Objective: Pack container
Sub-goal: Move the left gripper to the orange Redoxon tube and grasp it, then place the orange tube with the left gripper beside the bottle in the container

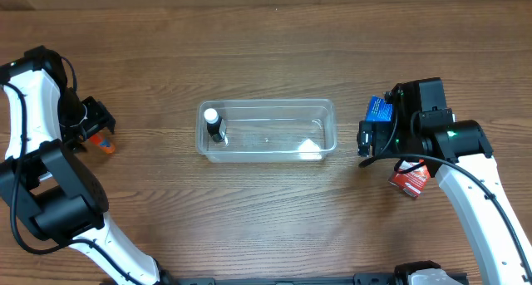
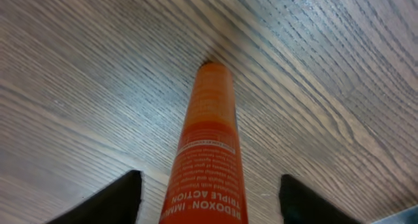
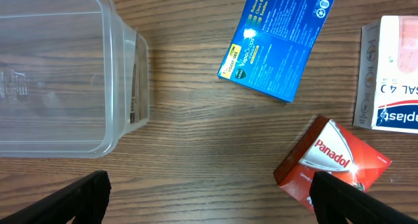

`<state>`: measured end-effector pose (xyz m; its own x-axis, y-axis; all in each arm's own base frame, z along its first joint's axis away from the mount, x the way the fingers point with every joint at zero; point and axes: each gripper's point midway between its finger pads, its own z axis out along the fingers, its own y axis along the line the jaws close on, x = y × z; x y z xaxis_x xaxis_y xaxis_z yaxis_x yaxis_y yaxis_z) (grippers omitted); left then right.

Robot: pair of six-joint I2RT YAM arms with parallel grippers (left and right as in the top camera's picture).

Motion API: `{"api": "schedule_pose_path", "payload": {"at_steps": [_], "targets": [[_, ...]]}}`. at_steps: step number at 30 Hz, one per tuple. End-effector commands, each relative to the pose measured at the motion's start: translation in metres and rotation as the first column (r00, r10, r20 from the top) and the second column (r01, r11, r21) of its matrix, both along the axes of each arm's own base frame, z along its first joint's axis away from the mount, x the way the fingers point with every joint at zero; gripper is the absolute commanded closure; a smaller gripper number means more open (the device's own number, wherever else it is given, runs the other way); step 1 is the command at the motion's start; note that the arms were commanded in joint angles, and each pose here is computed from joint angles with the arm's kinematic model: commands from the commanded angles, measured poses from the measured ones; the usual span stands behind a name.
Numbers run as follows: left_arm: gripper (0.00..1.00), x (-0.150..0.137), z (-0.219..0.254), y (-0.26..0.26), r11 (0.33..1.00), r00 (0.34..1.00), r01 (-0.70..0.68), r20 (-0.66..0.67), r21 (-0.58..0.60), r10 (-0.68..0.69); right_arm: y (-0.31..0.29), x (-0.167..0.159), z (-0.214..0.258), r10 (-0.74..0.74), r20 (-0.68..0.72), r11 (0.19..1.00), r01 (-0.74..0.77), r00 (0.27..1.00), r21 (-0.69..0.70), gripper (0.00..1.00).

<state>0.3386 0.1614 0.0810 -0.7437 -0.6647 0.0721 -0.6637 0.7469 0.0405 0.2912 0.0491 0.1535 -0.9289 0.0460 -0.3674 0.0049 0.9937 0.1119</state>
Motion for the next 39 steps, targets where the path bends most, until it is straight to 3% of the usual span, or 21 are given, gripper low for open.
{"api": "schedule_pose_path", "payload": {"at_steps": [1, 6, 9, 16, 25, 32, 35, 39], "targets": [[0.41, 0.0, -0.002, 0.001, 1.0, 1.0, 0.003, 0.001, 0.001, -0.003, 0.003, 0.006, 0.009, 0.005, 0.025, 1.0, -0.006, 1.0, 0.012, 0.0], [0.52, -0.005, -0.001, 0.012, 0.998, 0.999, 0.01, -0.031, 0.066, -0.008, 0.003, 0.006, 0.009, 0.005, 0.026, 1.0, -0.006, 1.0, 0.012, 0.0], [0.54, -0.006, -0.001, 0.013, 0.997, 0.999, 0.011, -0.032, 0.072, -0.008, 0.003, 0.006, 0.009, 0.005, 0.026, 1.0, -0.006, 1.0, 0.012, 0.0], [0.71, -0.004, 0.0, 0.013, 0.997, 1.0, 0.012, -0.029, 0.073, -0.01, 0.003, 0.006, 0.009, 0.005, 0.026, 1.0, -0.006, 1.0, 0.012, 0.0], [0.82, -0.003, 0.009, 0.006, 0.997, 1.0, 0.026, -0.011, 0.073, -0.025, 0.003, 0.006, 0.009, 0.005, 0.026, 1.0, -0.006, 1.0, 0.012, 0.0], [0.86, 0.002, 0.098, -0.05, 0.985, 0.963, 0.148, 0.213, 0.092, -0.164, 0.003, 0.007, 0.009, 0.005, 0.029, 1.0, -0.006, 1.0, 0.013, 0.0], [0.87, -0.005, 0.148, -0.106, 0.956, 0.892, 0.272, 0.342, 0.115, -0.295, 0.003, 0.007, 0.009, 0.005, 0.029, 1.0, -0.006, 1.0, 0.013, 0.0], [0.88, -0.023, 0.179, -0.172, 0.897, 0.801, 0.423, 0.411, 0.125, -0.435, 0.003, 0.007, 0.009, 0.005, 0.029, 1.0, -0.006, 1.0, 0.013, 0.0]]}}
